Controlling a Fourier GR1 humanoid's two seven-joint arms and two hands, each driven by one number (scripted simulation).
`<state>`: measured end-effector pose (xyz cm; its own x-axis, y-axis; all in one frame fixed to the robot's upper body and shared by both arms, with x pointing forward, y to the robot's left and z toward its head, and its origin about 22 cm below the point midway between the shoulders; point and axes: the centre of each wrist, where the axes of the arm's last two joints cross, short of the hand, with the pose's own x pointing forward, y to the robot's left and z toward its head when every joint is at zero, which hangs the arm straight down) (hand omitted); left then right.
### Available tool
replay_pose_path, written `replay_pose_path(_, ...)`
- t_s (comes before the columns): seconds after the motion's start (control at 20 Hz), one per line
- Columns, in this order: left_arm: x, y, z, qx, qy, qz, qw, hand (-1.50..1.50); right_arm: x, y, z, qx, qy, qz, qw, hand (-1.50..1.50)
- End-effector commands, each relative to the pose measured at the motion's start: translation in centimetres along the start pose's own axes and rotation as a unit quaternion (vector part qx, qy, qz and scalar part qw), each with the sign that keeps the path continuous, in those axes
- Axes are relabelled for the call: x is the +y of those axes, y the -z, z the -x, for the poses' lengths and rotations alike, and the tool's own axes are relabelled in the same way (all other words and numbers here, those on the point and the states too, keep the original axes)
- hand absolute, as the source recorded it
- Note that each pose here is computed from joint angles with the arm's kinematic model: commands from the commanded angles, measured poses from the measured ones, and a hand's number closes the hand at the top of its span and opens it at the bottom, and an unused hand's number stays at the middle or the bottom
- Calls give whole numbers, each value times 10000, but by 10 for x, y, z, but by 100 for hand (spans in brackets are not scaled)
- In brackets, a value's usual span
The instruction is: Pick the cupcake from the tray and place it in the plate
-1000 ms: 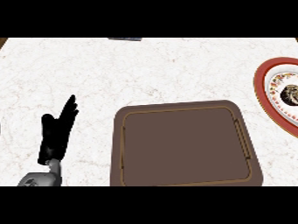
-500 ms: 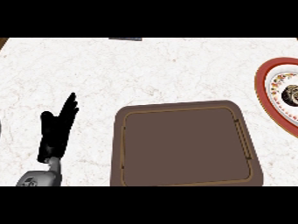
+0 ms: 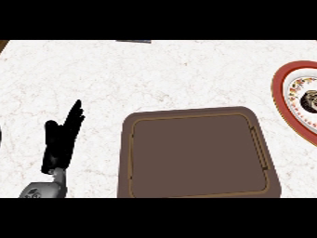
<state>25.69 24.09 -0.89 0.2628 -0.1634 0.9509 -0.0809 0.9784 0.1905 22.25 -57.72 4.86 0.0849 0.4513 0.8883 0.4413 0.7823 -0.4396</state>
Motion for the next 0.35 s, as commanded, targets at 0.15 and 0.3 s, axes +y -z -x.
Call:
replay_pose_path(0.15,-2,-13,4,-30,-27,79,10000,0,0,-21,20,141,-133,151,9997,-150)
replay_pose_path(0.3,-5,3,-6,-3,35,58,10000,0,-15,0,-6,190,-334,257,9989,-150)
